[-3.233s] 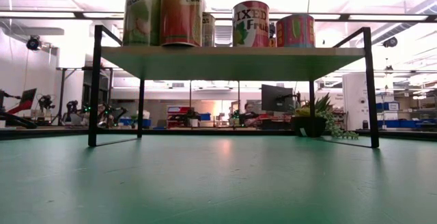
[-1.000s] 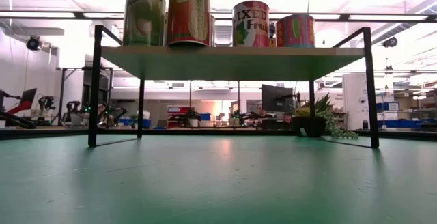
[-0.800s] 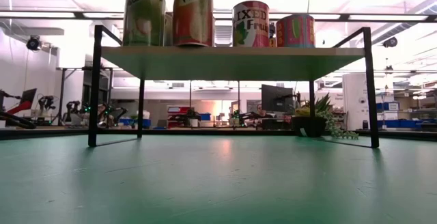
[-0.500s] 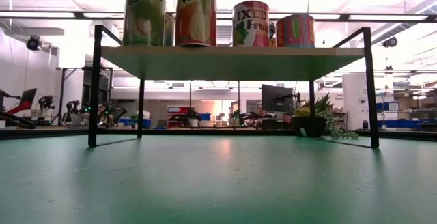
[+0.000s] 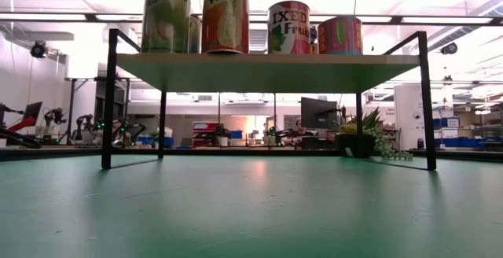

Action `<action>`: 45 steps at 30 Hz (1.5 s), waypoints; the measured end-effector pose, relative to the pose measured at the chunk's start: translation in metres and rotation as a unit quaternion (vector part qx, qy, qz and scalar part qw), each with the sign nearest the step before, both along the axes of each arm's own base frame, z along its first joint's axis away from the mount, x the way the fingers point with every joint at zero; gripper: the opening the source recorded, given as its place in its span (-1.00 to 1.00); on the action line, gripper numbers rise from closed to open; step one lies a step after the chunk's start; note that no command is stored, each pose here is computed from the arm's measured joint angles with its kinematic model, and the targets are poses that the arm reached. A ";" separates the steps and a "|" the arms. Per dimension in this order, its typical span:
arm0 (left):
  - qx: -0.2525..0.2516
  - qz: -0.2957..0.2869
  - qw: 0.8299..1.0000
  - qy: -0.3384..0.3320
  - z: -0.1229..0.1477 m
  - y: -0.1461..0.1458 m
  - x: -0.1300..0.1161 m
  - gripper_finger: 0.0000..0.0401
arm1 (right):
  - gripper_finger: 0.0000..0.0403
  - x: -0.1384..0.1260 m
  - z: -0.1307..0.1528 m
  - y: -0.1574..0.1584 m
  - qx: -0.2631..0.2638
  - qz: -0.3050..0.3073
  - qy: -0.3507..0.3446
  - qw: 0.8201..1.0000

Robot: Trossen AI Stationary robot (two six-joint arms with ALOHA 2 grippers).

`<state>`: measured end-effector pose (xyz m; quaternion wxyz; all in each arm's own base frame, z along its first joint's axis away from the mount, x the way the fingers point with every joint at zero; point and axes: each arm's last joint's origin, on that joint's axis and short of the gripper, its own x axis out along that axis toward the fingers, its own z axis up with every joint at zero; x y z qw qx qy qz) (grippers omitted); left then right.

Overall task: Pick and place cans onto a shelf
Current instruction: Put the canned pineapple on the shelf

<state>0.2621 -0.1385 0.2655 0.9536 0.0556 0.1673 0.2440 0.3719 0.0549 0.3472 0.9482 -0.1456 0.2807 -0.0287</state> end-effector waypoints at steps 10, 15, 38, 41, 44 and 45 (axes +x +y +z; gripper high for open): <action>0.019 -0.005 1.000 -0.006 -0.013 -0.009 0.016 -1.00 | -0.96 -0.011 0.016 -0.006 -0.044 -0.049 0.046 0.997; 0.023 0.013 1.000 -0.017 -0.011 -0.007 0.017 -1.00 | -0.96 -0.012 0.010 -0.006 -0.039 -0.053 0.062 0.996; 0.016 0.028 0.999 -0.025 -0.011 0.000 0.022 -1.00 | -0.96 -0.011 0.000 -0.005 -0.012 -0.051 0.068 0.996; 0.013 0.029 0.999 -0.027 -0.011 0.000 0.021 -1.00 | -0.96 -0.011 0.000 -0.004 0.002 -0.039 0.069 0.997; 0.012 0.030 0.999 -0.025 -0.012 0.000 0.021 -1.00 | -0.96 -0.011 0.000 -0.003 0.005 -0.035 0.070 0.997; 0.014 0.030 0.999 -0.022 -0.013 0.000 0.021 -1.00 | -0.96 -0.011 0.000 -0.002 0.005 -0.034 0.070 0.997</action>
